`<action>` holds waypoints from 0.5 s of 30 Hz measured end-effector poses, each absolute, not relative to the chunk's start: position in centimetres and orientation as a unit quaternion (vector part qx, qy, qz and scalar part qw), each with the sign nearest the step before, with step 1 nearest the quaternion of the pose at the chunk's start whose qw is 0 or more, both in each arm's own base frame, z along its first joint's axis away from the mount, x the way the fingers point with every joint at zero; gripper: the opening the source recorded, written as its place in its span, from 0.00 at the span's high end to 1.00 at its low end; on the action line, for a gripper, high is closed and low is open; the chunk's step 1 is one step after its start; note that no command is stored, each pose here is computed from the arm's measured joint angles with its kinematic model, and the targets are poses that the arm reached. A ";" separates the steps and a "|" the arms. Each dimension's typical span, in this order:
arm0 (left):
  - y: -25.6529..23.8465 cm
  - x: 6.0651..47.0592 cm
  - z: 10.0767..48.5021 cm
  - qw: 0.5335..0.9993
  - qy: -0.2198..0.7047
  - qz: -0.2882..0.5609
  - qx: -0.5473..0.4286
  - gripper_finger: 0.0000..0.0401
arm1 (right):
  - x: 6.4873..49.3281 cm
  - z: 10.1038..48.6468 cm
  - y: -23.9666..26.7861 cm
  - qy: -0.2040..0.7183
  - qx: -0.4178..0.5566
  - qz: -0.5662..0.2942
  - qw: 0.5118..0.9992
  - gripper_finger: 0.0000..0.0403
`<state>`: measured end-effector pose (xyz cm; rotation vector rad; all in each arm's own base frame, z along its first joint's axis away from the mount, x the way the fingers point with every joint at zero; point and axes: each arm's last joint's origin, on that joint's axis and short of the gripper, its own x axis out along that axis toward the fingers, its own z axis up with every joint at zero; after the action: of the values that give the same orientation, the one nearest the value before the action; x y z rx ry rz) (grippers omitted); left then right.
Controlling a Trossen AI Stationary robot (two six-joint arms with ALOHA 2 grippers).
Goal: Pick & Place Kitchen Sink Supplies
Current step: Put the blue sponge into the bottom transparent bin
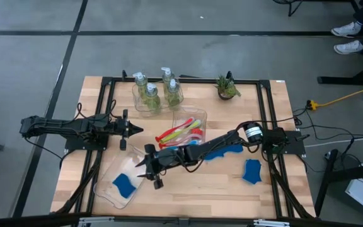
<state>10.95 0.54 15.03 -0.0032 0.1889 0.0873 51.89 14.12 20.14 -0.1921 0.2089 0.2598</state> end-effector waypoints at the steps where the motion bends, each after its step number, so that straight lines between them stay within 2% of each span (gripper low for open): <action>1: 0.5 11.0 15.0 0.995 0.094 0.044 -0.002 0.98 | 51.8 20.0 14.2 0.111 -0.082 0.129 0.982 0.50; 6: 0.5 11.0 15.0 0.995 0.094 0.044 -0.002 0.98 | 51.2 20.7 14.7 0.142 -0.071 0.133 0.978 0.42; 15: 0.5 11.0 15.0 0.995 0.094 0.044 -0.002 0.98 | 46.8 26.1 17.3 0.220 -0.070 0.167 0.958 0.46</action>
<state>10.95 0.54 15.03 -0.0032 0.1889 0.0872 46.75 17.33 26.08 -0.1426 0.4467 0.3383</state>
